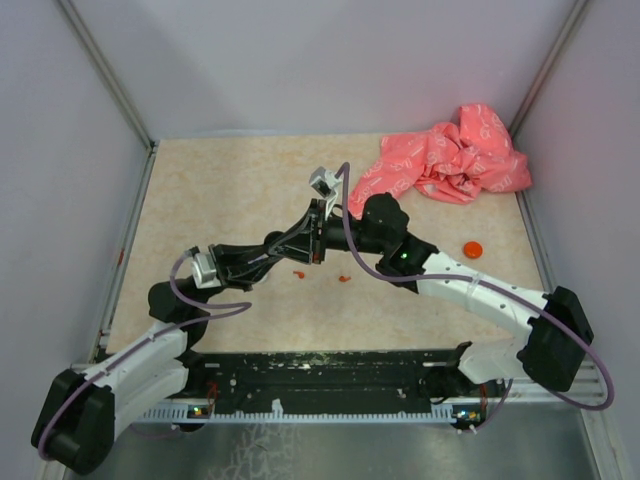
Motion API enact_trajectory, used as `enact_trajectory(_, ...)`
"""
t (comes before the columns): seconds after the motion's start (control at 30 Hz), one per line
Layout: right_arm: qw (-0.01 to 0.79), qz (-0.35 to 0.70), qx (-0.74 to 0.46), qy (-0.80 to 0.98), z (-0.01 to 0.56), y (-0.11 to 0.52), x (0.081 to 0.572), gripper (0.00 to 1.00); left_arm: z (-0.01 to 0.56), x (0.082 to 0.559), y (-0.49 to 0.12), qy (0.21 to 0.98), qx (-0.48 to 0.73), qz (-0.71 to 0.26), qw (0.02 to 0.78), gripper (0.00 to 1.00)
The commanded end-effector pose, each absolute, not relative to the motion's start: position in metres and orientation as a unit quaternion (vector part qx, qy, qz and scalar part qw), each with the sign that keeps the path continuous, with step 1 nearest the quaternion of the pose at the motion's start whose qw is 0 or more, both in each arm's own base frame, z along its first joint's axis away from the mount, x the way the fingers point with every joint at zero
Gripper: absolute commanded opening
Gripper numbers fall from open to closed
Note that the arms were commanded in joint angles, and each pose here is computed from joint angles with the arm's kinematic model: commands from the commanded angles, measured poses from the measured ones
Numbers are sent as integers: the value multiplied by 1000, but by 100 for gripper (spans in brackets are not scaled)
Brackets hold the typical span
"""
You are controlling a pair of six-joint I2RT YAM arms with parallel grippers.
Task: Insert the wireless bluetooth earbuds into the charging case
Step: Place the earbud in the charging case.
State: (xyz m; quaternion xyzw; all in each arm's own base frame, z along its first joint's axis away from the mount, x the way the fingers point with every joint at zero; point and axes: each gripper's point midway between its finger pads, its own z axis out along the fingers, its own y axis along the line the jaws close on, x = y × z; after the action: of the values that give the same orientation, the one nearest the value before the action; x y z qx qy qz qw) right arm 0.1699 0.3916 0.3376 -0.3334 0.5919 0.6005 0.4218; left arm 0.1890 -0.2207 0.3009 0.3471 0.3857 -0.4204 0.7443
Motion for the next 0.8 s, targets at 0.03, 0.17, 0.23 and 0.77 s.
enact_trajectory(0.03,436,603,-334,579,345,393,169,12,327,181,-217,346,346,-417,766,0)
enact_trajectory(0.17,437,596,-330,587,341,393,172,12,329,180,-216,342,345,-417,768,0)
enact_trajectory(0.23,439,593,-325,591,340,392,174,12,330,180,-215,341,343,-415,770,0)
enact_trajectory(0.77,441,564,-276,641,326,385,189,12,331,185,-208,344,320,-404,785,0)
